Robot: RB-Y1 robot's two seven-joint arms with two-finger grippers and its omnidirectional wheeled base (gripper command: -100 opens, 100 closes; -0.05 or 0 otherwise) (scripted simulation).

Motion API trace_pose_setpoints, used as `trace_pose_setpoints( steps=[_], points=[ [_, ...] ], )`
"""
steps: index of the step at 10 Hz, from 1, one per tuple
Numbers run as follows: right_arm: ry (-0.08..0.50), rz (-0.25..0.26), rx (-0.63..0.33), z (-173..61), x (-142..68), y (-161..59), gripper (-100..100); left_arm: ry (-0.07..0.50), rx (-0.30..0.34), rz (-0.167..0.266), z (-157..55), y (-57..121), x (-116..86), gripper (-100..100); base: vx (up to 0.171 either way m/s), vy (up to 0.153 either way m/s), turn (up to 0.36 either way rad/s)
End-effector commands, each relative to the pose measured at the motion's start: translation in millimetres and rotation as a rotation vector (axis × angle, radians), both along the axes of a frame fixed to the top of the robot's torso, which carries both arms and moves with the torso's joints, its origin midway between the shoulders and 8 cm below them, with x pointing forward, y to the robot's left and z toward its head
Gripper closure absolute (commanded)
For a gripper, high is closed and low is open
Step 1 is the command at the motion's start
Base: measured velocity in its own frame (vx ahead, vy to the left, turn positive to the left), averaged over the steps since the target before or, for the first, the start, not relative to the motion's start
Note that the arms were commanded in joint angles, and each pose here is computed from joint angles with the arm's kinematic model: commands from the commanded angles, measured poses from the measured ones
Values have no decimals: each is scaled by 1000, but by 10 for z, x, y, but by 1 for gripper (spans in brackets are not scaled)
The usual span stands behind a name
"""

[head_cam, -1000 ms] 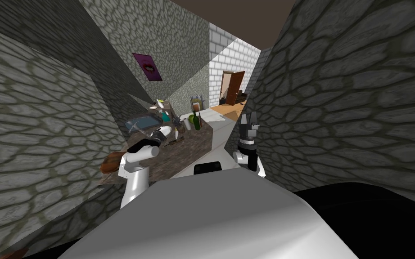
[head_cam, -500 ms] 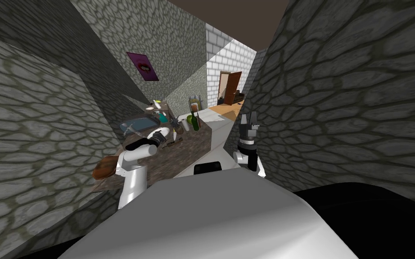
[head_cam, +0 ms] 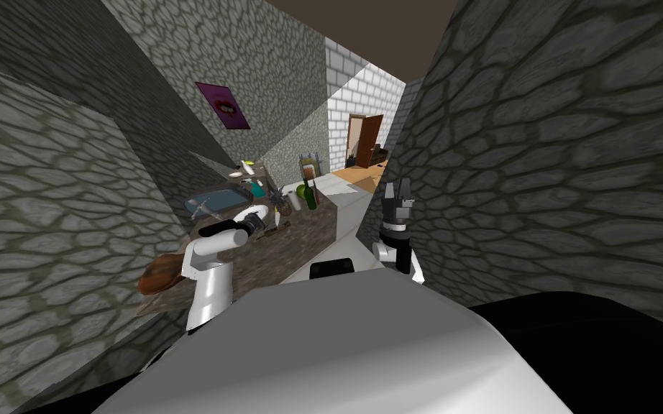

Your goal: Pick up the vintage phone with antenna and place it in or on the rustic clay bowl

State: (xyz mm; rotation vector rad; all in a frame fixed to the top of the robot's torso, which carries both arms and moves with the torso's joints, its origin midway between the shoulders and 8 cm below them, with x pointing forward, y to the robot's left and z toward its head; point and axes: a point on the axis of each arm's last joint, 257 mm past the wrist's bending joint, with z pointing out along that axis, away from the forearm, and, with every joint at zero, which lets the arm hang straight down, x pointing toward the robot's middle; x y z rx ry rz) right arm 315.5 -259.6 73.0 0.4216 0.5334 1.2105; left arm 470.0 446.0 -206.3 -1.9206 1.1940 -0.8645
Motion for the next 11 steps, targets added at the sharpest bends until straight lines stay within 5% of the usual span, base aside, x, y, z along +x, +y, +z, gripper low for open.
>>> trace_pose_setpoints(
  steps=[1,11],
  points=[
    [0,0,0,0,0,0,0,44,-21,8,-90,5,-51,-100,19,1,-66],
    [0,0,0,0,0,0,0,276,-141,59,-456,133,-366,-100,17,-1,-46]
  ],
)
